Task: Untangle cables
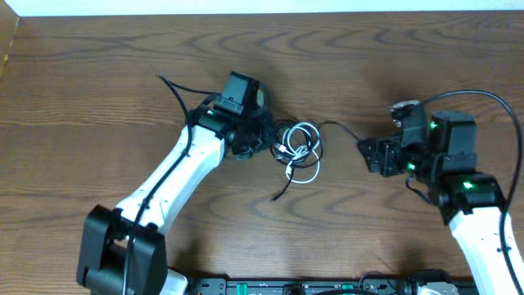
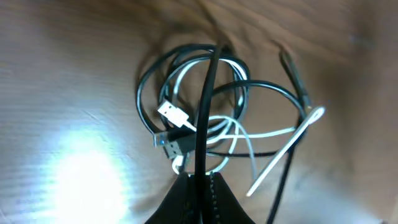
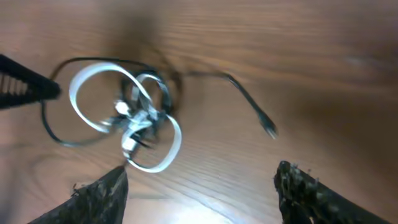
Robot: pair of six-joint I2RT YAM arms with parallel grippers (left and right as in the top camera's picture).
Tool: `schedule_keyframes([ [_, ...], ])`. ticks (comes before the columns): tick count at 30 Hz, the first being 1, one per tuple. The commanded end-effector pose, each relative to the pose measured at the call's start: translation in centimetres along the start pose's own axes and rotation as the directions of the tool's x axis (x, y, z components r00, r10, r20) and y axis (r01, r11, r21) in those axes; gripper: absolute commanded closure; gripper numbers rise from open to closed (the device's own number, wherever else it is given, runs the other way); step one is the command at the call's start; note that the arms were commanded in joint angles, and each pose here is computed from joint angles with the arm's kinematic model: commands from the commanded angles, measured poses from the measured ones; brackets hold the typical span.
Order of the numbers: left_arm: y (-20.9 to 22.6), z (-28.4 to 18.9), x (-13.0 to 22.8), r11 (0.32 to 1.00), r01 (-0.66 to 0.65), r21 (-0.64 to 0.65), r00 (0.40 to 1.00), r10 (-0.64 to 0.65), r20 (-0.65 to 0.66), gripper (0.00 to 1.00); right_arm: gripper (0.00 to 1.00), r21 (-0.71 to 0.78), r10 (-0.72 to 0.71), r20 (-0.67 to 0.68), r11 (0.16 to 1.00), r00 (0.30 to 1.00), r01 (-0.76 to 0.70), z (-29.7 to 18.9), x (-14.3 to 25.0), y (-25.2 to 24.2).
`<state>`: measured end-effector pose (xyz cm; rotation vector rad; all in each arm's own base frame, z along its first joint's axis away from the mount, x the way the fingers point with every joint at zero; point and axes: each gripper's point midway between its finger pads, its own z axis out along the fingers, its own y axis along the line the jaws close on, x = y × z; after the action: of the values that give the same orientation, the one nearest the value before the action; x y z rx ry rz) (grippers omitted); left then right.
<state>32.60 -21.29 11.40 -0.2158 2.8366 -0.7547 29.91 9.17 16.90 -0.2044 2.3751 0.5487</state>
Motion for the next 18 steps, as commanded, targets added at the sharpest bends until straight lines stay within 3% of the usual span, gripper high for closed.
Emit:
schedule_keyframes([
  [1,-2.3,-1.0,1.4,0.992,-0.116,0.045,0.993,0.117,-0.018,0.92,0.31,-0.112,-0.042,-0.022,0.993,0.999,0.040,1.4,-0.2,2.7],
  [13,-1.2,-0.8,2.8,0.991,-0.134,-0.013,0.989,0.132,-0.064,0.92,0.49,-0.192,-0.071,-0.281,0.981,0.957,0.017,10.2,5.7,5.2],
  [16,-1.2,-0.8,2.8,0.990,-0.139,-0.014,0.988,0.138,-0.065,0.92,0.65,-0.182,-0.055,-0.342,0.983,0.938,-0.008,11.5,7.4,4.9],
  [17,-1.1,-0.8,2.8,0.990,-0.139,-0.015,0.988,0.138,-0.066,0.92,0.78,-0.163,-0.048,-0.356,0.987,0.933,-0.012,11.9,7.8,4.4],
  [18,-1.1,-0.8,2.9,0.990,-0.138,-0.017,0.988,0.136,-0.069,0.92,0.84,-0.141,-0.039,-0.358,0.990,0.933,-0.012,12.0,7.8,4.0],
])
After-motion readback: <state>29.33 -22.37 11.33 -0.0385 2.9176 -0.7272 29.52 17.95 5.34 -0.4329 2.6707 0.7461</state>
